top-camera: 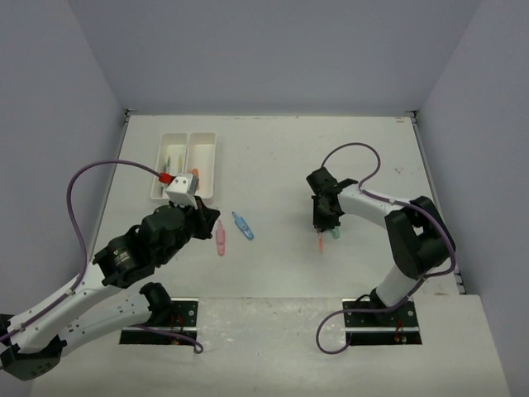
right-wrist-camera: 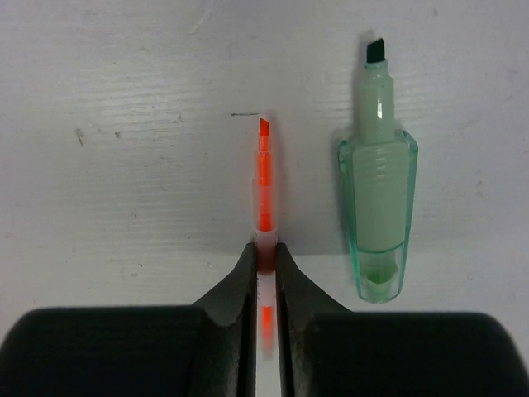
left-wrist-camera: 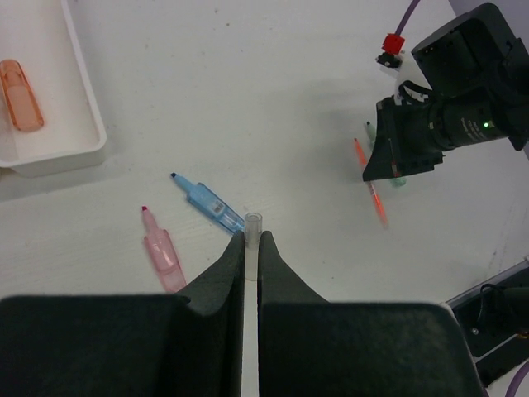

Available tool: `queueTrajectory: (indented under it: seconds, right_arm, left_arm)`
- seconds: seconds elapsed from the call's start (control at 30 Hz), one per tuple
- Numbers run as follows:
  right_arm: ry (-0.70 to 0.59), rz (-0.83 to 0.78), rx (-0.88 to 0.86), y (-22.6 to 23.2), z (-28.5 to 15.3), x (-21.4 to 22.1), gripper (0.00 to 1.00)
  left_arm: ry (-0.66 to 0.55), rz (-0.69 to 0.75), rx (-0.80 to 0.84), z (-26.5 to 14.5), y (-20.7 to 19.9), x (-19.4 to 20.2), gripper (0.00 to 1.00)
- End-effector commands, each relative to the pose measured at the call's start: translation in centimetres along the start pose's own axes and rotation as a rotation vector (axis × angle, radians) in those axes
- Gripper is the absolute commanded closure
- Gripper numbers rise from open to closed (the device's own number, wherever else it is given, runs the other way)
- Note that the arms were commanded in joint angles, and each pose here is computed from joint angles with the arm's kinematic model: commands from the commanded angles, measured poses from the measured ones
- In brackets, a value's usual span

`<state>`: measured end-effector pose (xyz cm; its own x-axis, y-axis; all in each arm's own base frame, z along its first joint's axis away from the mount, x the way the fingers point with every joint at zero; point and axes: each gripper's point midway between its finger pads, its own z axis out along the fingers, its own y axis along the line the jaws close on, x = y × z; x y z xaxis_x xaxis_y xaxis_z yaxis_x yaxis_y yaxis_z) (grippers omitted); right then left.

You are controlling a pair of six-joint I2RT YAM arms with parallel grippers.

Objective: Sort the stationery into containers
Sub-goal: Pick up the pen from the center of the board, then close the pen cap on the pen.

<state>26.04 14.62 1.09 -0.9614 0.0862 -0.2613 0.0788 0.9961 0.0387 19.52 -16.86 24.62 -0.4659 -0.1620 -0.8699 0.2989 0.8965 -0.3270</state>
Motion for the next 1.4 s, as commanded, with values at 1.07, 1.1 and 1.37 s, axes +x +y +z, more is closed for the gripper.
queueTrajectory:
  seconds: [1.07, 1.1, 1.37]
  right_arm:
    - [-0.716, -0.402, -1.483, 13.2, -32.1, 6.1, 1.00]
    - [-0.729, -0.408, -1.478, 13.2, -32.4, 5.9, 1.00]
    - [-0.748, -0.422, -1.453, 13.3, -33.0, 5.3, 1.00]
  left_arm:
    - [-0.409, -0.159, 1.063, -2.2, -17.0, -9.8, 1.00]
    - [-0.386, -0.160, 1.049, -1.7, -17.0, -9.4, 1.00]
    - [-0.327, -0.163, 1.009, 0.3, -16.8, -7.8, 1.00]
